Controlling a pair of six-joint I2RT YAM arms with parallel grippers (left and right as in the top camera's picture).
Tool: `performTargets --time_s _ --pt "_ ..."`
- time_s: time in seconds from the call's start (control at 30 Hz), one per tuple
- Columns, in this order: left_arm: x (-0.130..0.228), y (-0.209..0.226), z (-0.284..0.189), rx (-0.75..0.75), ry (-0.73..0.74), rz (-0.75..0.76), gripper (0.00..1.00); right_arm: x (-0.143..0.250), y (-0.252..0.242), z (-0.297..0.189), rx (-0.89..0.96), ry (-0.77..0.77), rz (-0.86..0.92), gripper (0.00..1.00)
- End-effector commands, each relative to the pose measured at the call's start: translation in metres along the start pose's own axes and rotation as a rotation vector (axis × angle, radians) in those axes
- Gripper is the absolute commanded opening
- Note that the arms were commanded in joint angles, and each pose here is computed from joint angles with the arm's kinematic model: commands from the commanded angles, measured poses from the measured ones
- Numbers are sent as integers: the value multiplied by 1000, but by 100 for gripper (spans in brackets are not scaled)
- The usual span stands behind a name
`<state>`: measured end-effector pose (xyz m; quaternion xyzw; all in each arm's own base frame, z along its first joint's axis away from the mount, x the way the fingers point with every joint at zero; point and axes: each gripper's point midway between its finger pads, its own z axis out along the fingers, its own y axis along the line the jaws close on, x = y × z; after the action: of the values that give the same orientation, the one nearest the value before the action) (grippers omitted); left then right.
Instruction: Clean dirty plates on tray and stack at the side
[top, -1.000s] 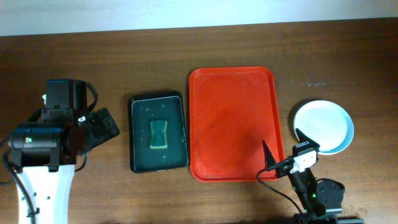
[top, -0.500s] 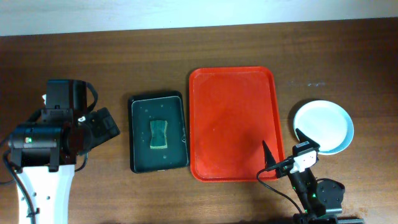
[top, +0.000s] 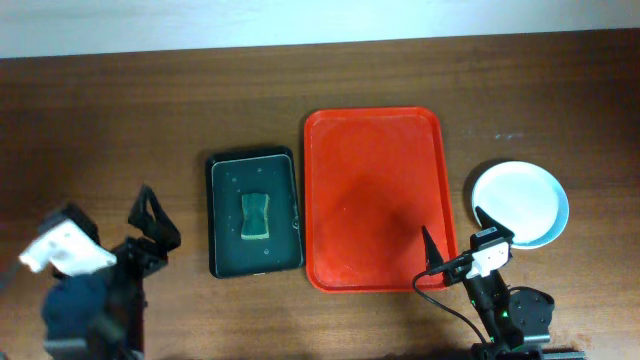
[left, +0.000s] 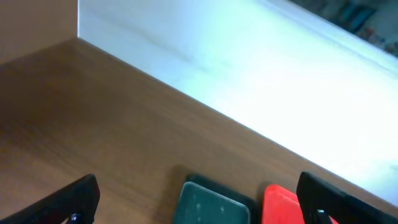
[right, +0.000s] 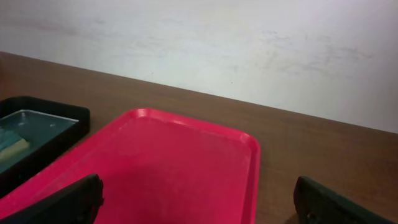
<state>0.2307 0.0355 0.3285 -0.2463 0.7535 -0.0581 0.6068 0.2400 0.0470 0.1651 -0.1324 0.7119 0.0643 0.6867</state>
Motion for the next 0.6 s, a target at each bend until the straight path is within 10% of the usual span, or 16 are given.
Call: performTargets --time_s 0.0,0.37,0.57 --pt "33 20 11 14 -76 -19 99 3 -1 0 7 4 10 98" --pt "78 38 24 170 -374 -93 99 3 -1 0 7 4 10 98" --pt "116 53 45 130 -307 -78 99 3 -1 0 7 4 10 98"
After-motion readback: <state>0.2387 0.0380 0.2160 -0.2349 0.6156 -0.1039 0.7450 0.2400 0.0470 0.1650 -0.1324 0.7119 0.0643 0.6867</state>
